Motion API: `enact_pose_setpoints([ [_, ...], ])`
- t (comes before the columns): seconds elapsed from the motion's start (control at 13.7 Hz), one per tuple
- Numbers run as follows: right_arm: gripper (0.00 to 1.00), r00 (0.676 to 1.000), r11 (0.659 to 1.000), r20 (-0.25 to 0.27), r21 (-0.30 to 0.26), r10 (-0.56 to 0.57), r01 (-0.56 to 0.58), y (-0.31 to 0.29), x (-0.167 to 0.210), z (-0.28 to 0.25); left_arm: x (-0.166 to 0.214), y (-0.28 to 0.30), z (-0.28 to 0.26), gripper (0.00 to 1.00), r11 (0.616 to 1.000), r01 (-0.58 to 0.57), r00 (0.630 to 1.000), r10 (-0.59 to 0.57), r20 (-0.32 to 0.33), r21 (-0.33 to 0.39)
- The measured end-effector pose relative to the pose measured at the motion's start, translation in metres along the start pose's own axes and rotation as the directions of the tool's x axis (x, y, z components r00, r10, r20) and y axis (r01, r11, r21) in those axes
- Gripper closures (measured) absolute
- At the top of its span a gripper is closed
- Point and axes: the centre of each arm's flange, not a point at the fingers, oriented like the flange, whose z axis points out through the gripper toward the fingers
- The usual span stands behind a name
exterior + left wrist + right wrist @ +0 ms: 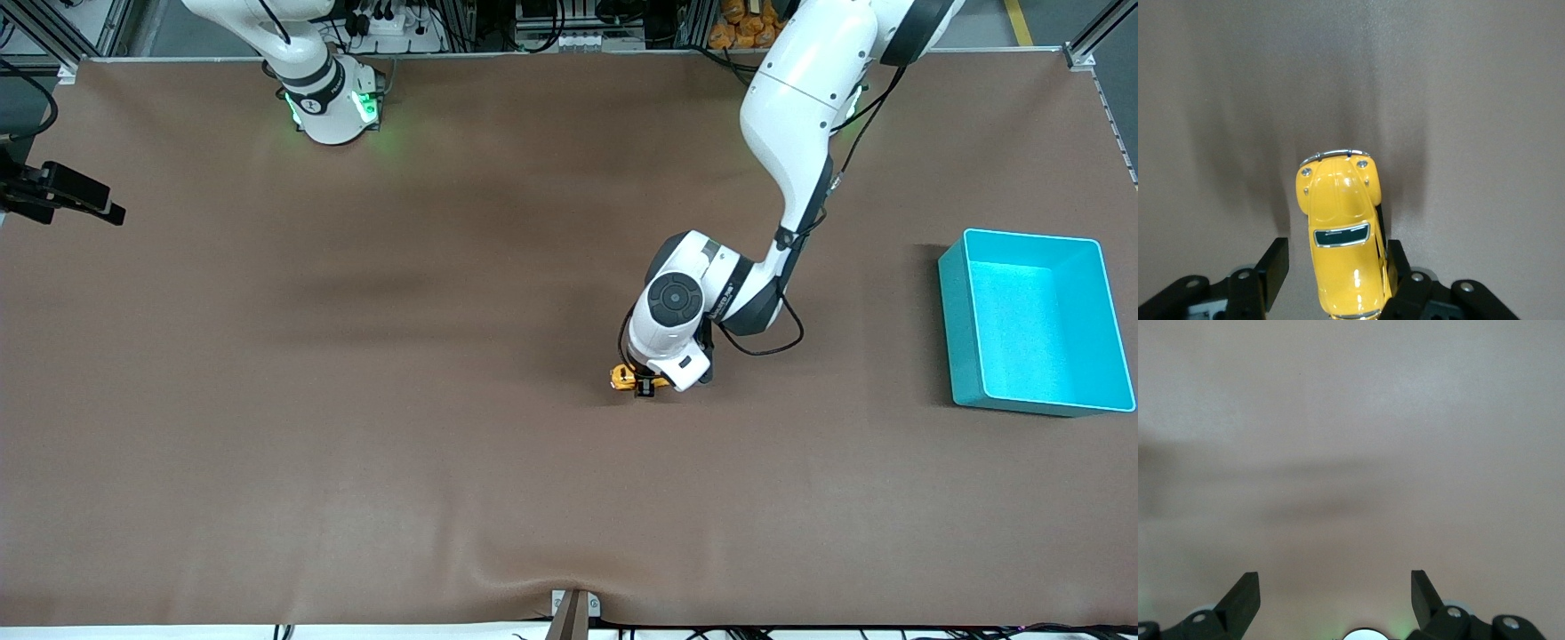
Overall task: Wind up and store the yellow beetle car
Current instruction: 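Lower the left gripper and close it on the yellow car, then lift the car with the left gripper and carry it over the teal bin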
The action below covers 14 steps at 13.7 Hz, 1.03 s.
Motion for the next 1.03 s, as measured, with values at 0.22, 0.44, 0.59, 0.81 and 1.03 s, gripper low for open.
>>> enact_pose_setpoints([
  [0.22,0.0,1.0,1.0,0.002,0.0,0.0,0.0,0.0,0.0,0.001,0.0,0.001,-0.001,0.54,1.0,0.0,1.0,0.0,0.001,-0.004],
  [0.44,0.0,1.0,1.0,0.003,0.0,0.0,0.0,0.0,0.0,0.001,0.0,0.001,-0.001,0.54,1.0,0.0,1.0,0.0,0.0,-0.005],
  [0.59,0.0,1.0,1.0,0.004,0.002,-0.001,0.001,0.0,0.0,0.002,0.002,0.003,-0.002,0.54,1.0,0.002,1.0,-0.002,-0.005,-0.009],
  [0.81,0.0,1.0,1.0,0.006,0.003,-0.005,0.005,-0.003,0.001,0.003,0.011,0.014,-0.011,0.54,0.997,-0.036,0.998,0.033,-0.059,-0.061],
  [1.03,0.0,1.0,1.0,0.007,0.003,-0.009,0.009,-0.005,0.001,0.003,0.021,0.028,-0.032,0.54,0.987,-0.106,0.989,0.092,-0.116,-0.118],
])
